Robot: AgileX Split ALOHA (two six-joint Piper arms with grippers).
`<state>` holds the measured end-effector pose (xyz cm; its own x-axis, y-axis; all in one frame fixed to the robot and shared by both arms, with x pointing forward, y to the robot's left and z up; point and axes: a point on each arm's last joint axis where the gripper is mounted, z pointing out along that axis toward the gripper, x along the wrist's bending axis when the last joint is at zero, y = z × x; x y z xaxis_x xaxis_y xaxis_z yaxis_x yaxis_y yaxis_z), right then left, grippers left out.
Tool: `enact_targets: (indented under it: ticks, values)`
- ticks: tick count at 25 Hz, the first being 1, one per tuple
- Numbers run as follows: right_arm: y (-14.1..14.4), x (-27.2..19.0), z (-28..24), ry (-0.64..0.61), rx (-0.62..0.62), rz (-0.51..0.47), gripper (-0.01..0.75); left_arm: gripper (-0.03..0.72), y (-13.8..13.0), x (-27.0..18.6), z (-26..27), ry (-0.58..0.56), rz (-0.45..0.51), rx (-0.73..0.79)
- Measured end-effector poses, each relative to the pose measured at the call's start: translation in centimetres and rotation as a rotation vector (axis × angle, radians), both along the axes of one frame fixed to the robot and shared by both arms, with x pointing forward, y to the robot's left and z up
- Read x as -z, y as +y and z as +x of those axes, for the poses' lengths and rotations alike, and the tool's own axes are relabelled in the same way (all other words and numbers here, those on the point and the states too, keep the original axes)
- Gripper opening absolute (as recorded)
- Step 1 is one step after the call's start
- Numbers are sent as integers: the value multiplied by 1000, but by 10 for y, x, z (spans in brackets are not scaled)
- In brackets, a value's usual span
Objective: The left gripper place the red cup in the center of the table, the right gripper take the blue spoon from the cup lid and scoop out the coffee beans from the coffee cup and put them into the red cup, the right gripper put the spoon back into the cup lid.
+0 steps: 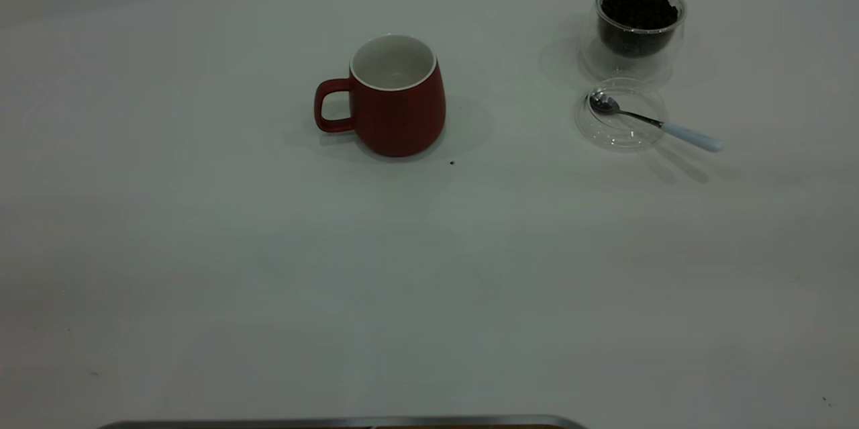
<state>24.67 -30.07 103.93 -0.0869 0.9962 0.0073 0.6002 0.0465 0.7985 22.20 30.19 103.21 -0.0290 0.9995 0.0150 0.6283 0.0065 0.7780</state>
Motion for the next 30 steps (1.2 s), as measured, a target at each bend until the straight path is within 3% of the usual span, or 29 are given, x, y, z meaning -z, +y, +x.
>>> enact_targets:
  ticks: [6, 16, 30]
  values:
    - [-2, 0, -14, -94, 0, 13, 591, 534, 0, 0, 0, 0, 0, 0]
    - [-1, 0, -15, -94, 127, 6, 591, 534, 0, 0, 0, 0, 0, 0]
    - [-1, 0, -15, -94, 126, 6, 591, 534, 0, 0, 0, 0, -1, -1]
